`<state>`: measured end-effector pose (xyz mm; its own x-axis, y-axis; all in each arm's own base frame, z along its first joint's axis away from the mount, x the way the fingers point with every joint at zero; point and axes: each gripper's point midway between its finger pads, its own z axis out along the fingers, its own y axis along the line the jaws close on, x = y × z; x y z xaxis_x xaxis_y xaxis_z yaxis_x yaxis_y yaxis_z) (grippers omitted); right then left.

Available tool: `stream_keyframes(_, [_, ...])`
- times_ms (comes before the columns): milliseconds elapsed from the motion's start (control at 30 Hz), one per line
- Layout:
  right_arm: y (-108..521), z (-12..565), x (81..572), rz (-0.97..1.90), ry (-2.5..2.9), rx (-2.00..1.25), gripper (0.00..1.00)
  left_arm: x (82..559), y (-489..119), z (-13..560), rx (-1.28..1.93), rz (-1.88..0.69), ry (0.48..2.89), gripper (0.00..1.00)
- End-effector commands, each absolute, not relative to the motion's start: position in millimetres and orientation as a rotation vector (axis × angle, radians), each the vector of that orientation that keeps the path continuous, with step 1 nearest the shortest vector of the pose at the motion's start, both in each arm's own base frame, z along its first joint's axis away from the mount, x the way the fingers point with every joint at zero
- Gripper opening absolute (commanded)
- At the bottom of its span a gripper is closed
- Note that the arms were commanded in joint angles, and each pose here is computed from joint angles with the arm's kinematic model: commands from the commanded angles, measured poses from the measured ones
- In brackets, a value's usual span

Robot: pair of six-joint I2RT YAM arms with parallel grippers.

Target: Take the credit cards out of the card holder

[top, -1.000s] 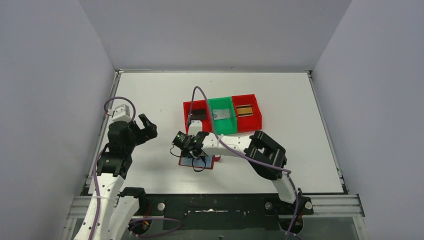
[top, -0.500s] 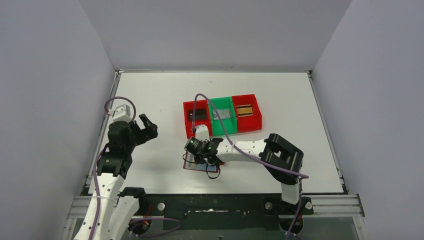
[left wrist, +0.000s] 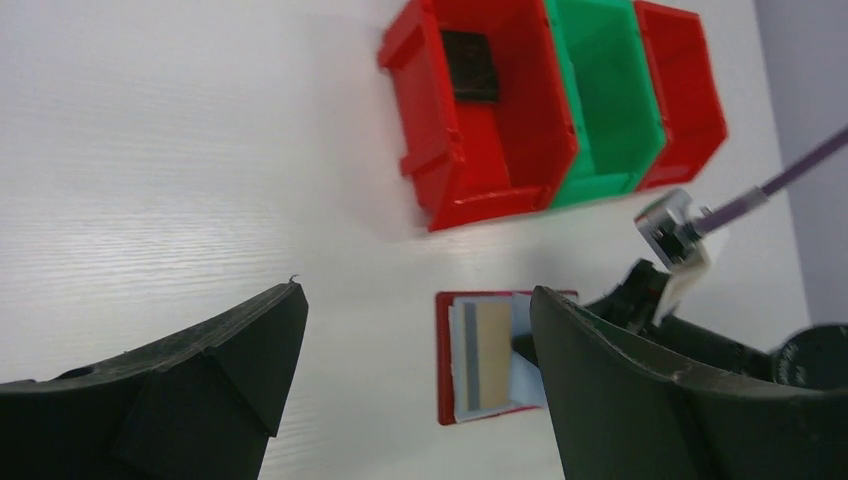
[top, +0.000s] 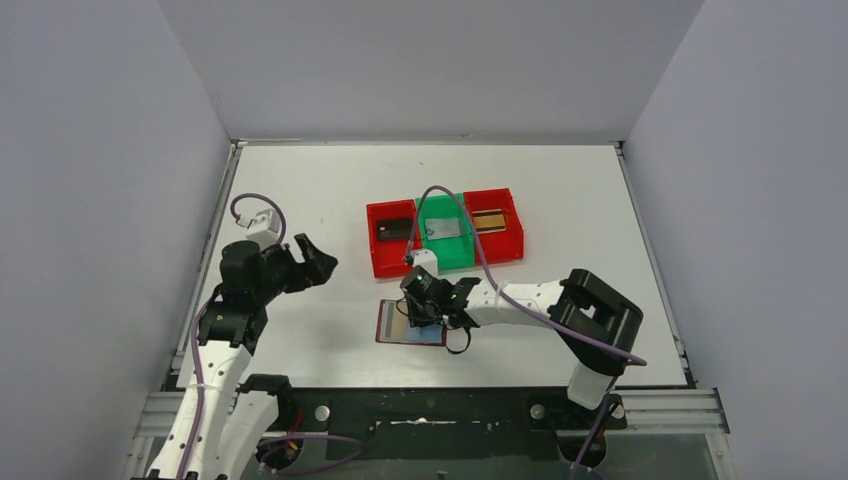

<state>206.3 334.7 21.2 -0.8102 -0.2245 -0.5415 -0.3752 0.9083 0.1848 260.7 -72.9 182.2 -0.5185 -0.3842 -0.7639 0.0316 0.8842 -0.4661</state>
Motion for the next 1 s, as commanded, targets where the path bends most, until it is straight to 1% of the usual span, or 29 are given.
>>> stream_keyframes(0, [355, 46, 210, 0.675, 2.47, -0.327, 0.22, 246, -131, 205, -0.053, -0.936, 2.0, 0.82])
stream_keyframes(100, [354, 50, 210, 0.809, 2.441, -0.255, 0.22, 236, -158, 210, -0.003, -1.111, 1.967, 0.8])
stream_keyframes(233, [344, 46, 210, 0.922, 2.396, -0.174, 0.22, 220, -198, 203, 0.078, -1.187, 1.999, 0.79])
stream_keyframes(500, [329, 41, 206, 1.039, 2.347, -0.075, 0.23, 200, -260, 145, 0.132, -1.165, 2.165, 0.8])
stream_keyframes(633, [325, 37, 206, 1.069, 2.342, -0.035, 0.23, 204, -273, 127, 0.099, -1.165, 2.208, 0.8])
stream_keyframes(800, [313, 31, 205, 1.085, 2.338, 0.047, 0.23, 208, -275, 101, 0.031, -1.104, 2.293, 0.79])
stream_keyframes(833, [310, 30, 205, 1.089, 2.338, 0.064, 0.23, 208, -274, 96, 0.007, -1.092, 2.309, 0.79])
stream_keyframes(900, [307, 29, 205, 1.104, 2.338, 0.101, 0.23, 208, -266, 80, -0.073, -1.035, 2.359, 0.69])
stream_keyframes(967, [302, 27, 207, 1.108, 2.343, 0.144, 0.23, 206, -259, 63, -0.135, -0.978, 2.415, 0.65])
